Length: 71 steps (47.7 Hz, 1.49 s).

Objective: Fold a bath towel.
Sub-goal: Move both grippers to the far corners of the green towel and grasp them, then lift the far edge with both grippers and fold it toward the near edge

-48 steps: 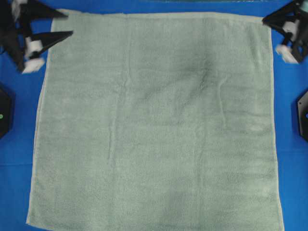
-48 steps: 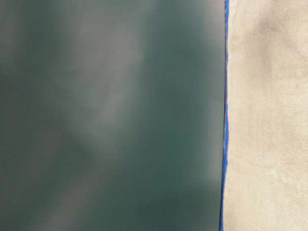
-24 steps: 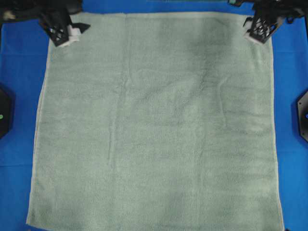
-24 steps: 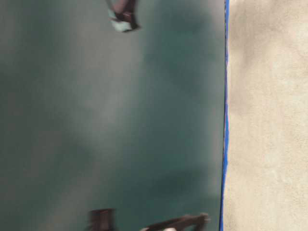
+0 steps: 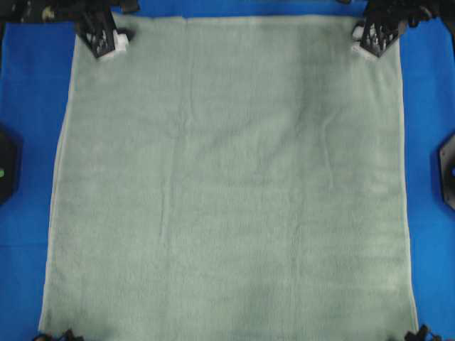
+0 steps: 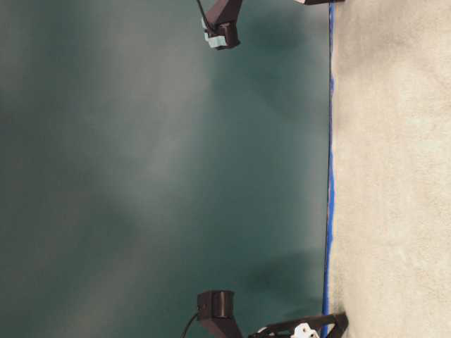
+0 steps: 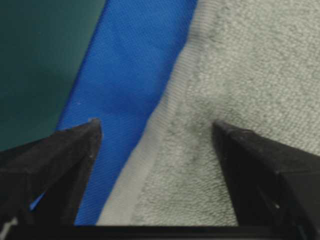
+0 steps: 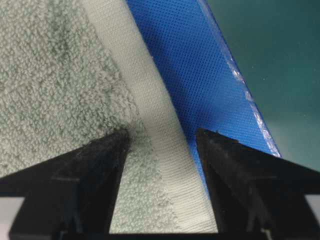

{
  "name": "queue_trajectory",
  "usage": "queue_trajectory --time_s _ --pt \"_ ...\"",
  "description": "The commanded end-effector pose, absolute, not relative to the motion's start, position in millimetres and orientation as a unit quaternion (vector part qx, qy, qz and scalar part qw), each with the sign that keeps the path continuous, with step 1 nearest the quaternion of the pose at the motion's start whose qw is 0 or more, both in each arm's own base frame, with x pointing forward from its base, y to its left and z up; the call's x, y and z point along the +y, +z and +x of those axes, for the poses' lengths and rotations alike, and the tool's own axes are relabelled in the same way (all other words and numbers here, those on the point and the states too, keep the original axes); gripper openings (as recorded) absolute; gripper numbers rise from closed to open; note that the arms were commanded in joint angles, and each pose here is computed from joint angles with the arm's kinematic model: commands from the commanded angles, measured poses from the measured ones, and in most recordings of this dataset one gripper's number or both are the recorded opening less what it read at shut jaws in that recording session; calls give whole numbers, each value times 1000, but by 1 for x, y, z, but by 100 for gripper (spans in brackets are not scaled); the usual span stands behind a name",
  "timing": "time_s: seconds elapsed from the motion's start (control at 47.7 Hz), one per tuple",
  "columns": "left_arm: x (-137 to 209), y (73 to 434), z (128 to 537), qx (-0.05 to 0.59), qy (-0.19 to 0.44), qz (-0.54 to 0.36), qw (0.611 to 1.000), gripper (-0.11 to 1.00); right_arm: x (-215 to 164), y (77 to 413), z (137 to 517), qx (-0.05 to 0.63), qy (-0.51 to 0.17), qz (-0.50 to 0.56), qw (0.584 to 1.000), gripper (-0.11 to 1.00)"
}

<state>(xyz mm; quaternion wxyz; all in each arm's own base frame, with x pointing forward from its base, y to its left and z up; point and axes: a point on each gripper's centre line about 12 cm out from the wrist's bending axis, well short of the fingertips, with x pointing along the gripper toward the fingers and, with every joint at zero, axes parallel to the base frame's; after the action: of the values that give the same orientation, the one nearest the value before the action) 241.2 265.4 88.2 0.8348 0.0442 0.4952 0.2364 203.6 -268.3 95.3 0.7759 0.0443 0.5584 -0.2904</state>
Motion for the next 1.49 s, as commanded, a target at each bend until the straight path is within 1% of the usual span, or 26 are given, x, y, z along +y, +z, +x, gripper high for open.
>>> queue_trajectory --time_s 0.0,0.063,0.105,0.252,0.273,0.357,0.462,0.546,0.608,0.671,0.713,0.776,0.881,0.986,1.049,1.154,1.196,1.322,1.469 --pt "259 80 242 509 224 38 830 84 -267 88 199 565 -289 50 771 60" --pt "252 78 245 515 211 39 830 76 -265 85 196 567 -288 52 770 56" --pt "246 76 248 522 199 44 828 68 -264 84 195 568 -286 53 769 51" --pt "233 74 252 538 175 44 823 30 -259 82 192 578 -284 61 763 12" --pt "232 74 252 541 174 41 822 24 -258 82 191 580 -284 63 761 8" --pt "232 78 251 548 173 32 818 6 -257 83 190 586 -284 69 756 8" --pt "233 94 251 547 174 32 818 5 -256 94 190 579 -294 73 757 8" --pt "234 118 252 540 177 40 822 5 -254 112 191 563 -304 67 766 8" --pt "234 138 252 532 181 46 826 5 -251 137 193 538 -316 55 779 8" --pt "232 166 251 523 186 52 830 5 -245 160 196 515 -324 46 792 8" --pt "229 180 250 519 187 54 832 5 -238 178 196 500 -329 36 800 8" --pt "222 200 245 514 187 58 835 5 -228 197 196 484 -332 28 809 8" --pt "209 218 239 508 185 61 839 5 -205 220 195 463 -328 18 823 8" --pt "189 223 237 504 170 65 844 5 -186 223 193 456 -319 25 830 8" --pt "173 218 238 505 155 62 847 5 -175 220 193 457 -311 37 832 8" --pt "144 211 241 502 138 37 853 5 -147 214 199 466 -282 66 836 8" --pt "127 209 243 501 131 19 855 5 -134 211 202 472 -266 76 837 8" --pt "77 197 244 503 79 12 861 5 -83 200 213 484 -204 110 844 8" --pt "14 185 243 503 43 -49 862 5 -23 190 219 498 -133 147 845 8"
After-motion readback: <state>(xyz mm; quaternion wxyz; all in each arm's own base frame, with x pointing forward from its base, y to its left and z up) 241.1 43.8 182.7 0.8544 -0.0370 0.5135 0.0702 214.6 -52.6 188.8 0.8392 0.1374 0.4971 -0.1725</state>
